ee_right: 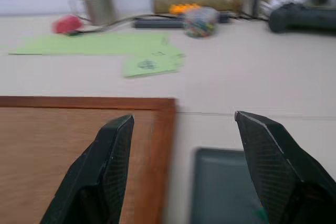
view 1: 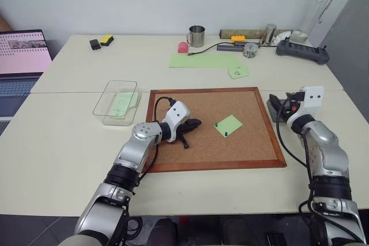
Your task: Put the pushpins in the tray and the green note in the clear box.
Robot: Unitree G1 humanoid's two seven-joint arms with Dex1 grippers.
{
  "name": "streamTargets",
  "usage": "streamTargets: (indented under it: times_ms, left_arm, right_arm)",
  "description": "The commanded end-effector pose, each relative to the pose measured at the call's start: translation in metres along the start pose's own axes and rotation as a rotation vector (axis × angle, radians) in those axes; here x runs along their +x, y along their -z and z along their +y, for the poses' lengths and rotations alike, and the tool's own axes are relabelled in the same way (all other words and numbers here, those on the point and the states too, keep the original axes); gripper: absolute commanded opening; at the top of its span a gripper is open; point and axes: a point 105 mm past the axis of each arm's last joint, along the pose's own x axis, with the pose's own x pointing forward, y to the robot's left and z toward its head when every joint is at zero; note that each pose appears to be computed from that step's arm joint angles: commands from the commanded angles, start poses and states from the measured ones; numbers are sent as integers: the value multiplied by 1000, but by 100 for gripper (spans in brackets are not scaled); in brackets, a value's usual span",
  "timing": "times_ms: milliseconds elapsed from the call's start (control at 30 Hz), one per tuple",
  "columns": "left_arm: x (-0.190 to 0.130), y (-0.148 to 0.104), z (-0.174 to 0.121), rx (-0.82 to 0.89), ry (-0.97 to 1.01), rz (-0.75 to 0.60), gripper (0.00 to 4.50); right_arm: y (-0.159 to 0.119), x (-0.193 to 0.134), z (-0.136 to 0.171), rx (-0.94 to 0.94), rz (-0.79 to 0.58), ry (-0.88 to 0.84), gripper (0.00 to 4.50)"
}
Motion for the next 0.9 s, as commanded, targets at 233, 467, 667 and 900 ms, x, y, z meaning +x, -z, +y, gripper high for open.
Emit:
streamTargets:
  times_ms: [233,467,667,900]
  left_arm:
    - [-2,7,-3,-3,12,28,0]
    - [-1,5,-4,-3,20,23,0]
    - [-2,4,-3,-3,17,18,0]
    - [-4,4,-3,-3,10,20,0]
  right_arm:
    - [15,-25,90,-25,81,-426,323]
    - [34,-14,108,12,120,-448,323]
    - [47,-6,109,1,153,-431,323]
    - [57,-6,108,-10,185,-421,276]
